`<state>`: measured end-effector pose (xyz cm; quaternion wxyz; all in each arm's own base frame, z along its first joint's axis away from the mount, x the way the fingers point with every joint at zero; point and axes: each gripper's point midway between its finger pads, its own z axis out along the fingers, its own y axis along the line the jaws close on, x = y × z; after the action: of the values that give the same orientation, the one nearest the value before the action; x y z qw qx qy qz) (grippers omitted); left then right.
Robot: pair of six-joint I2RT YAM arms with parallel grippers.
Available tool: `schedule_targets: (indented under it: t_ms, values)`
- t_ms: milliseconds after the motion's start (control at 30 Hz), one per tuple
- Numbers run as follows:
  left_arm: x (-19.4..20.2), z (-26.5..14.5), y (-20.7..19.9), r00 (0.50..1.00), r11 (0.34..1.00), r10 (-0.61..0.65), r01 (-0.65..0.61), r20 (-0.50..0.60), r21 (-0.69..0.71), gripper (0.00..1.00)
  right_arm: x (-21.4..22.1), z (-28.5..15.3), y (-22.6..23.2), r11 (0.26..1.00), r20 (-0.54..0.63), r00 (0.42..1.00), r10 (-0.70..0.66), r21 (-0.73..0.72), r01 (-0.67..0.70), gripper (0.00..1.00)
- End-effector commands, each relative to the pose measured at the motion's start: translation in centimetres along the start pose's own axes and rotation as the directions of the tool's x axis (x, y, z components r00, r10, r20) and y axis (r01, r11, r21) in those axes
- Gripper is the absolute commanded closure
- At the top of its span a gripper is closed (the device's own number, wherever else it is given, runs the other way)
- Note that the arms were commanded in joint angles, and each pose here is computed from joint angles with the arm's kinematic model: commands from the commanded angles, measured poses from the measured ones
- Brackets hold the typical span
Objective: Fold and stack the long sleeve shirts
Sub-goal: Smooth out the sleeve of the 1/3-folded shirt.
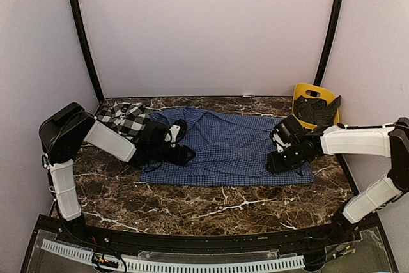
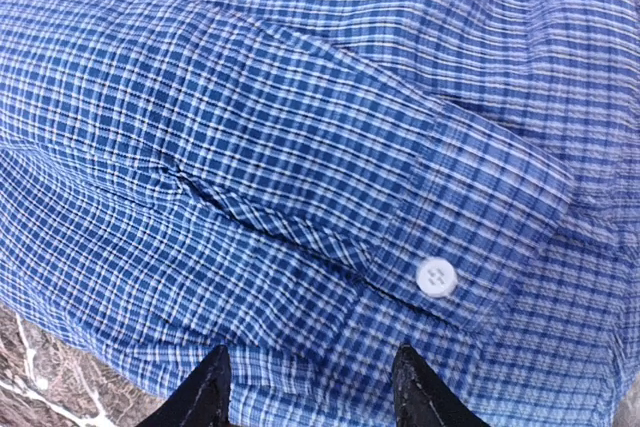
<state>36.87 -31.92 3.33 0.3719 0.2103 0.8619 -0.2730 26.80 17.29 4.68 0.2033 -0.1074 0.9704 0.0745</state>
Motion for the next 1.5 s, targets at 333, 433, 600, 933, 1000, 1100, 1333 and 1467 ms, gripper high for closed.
schedule_targets:
  t_ms: [333,433,600,933,1000,1100,1333,1467]
  values:
    - [-4.0,-5.5,-2.0,0.987,0.998,0.028,-0.035,0.161,0.044,0.26,2.1,-0.1,-3.9,0.973,-0.062,0.986,0.152,0.187,-0.138,0.46]
    - [-4.2,-6.1,-2.1,0.985,0.998,0.034,-0.043,0.170,0.047,0.25,2.5,0.4,-4.3,0.969,-0.070,0.983,0.172,0.189,-0.156,0.48]
    - [-3.9,-6.3,-2.2,0.985,0.998,0.034,-0.043,0.166,0.051,0.25,2.9,1.2,-4.4,0.974,-0.081,0.979,0.188,0.147,-0.175,0.54]
    - [-3.6,-6.6,-1.8,0.986,0.998,0.045,-0.050,0.163,0.026,0.25,2.2,0.4,-3.5,0.978,-0.047,0.978,0.204,0.055,-0.201,0.91]
    - [-3.5,-6.7,-1.6,0.986,0.998,0.051,-0.055,0.162,0.018,0.25,2.0,0.1,-3.5,0.977,-0.040,0.977,0.208,0.048,-0.206,1.00]
    - [-3.3,-6.7,-1.4,0.986,0.998,0.057,-0.059,0.156,0.005,0.25,1.6,-0.5,-3.7,0.976,-0.028,0.977,0.210,0.058,-0.208,1.00]
    - [-3.5,-7.5,-1.0,0.984,0.995,0.100,-0.095,0.147,-0.039,0.25,1.4,-3.0,-5.0,0.966,-0.043,0.973,0.227,0.135,-0.219,1.00]
    - [-3.4,-8.0,-0.6,0.982,0.989,0.137,-0.129,0.130,-0.072,0.25,1.5,-4.3,-4.6,0.966,-0.067,0.969,0.236,0.120,-0.227,1.00]
